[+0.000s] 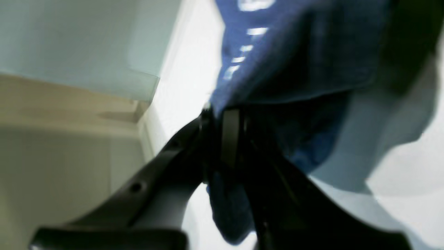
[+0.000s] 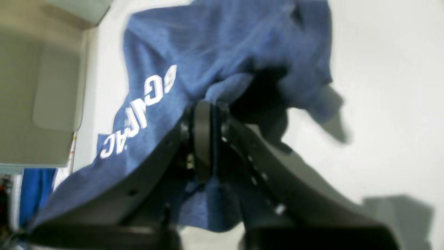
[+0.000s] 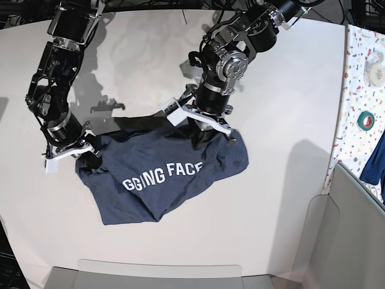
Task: Layout the t-shirt on the table in an organized manner, then fold the t-shirt properly
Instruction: 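Lift the shirt with both grippers and spread the grippers apart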
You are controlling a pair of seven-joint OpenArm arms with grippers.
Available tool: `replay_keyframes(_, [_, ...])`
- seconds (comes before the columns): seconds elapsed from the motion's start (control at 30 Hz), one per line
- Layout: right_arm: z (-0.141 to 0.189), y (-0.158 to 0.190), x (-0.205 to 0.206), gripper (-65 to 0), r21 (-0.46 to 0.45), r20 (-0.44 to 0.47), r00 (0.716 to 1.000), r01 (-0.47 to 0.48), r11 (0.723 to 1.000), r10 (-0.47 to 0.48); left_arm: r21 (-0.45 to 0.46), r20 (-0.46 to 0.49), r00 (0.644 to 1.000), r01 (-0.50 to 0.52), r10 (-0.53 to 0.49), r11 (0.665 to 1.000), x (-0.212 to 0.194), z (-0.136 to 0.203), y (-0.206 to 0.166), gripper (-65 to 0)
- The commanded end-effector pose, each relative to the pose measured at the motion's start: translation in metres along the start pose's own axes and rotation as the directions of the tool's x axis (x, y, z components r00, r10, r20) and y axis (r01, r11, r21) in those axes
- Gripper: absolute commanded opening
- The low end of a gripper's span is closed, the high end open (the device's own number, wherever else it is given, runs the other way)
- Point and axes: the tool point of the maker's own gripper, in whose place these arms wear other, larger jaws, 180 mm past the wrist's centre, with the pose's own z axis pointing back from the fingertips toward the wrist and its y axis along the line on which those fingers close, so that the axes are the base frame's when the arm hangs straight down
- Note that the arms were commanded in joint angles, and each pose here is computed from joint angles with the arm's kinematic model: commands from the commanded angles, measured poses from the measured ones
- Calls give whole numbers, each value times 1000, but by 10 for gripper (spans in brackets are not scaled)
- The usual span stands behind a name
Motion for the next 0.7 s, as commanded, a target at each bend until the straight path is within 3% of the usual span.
replay_keyframes(0.0, [9, 13, 25, -650, 29, 75, 996, -48, 998, 46, 58, 36, 999, -19, 17, 998, 10, 2, 20, -650])
replay_keyframes(0.3, [49, 35, 51, -650, 21, 170, 964, -211, 977, 204, 159, 0, 994, -104, 105, 982, -10, 22, 59, -650])
replay_keyframes(0.67, [73, 49, 50, -650, 17, 192, 937, -302, 953, 293, 251, -106, 982, -125, 155, 960, -52, 29, 87, -650])
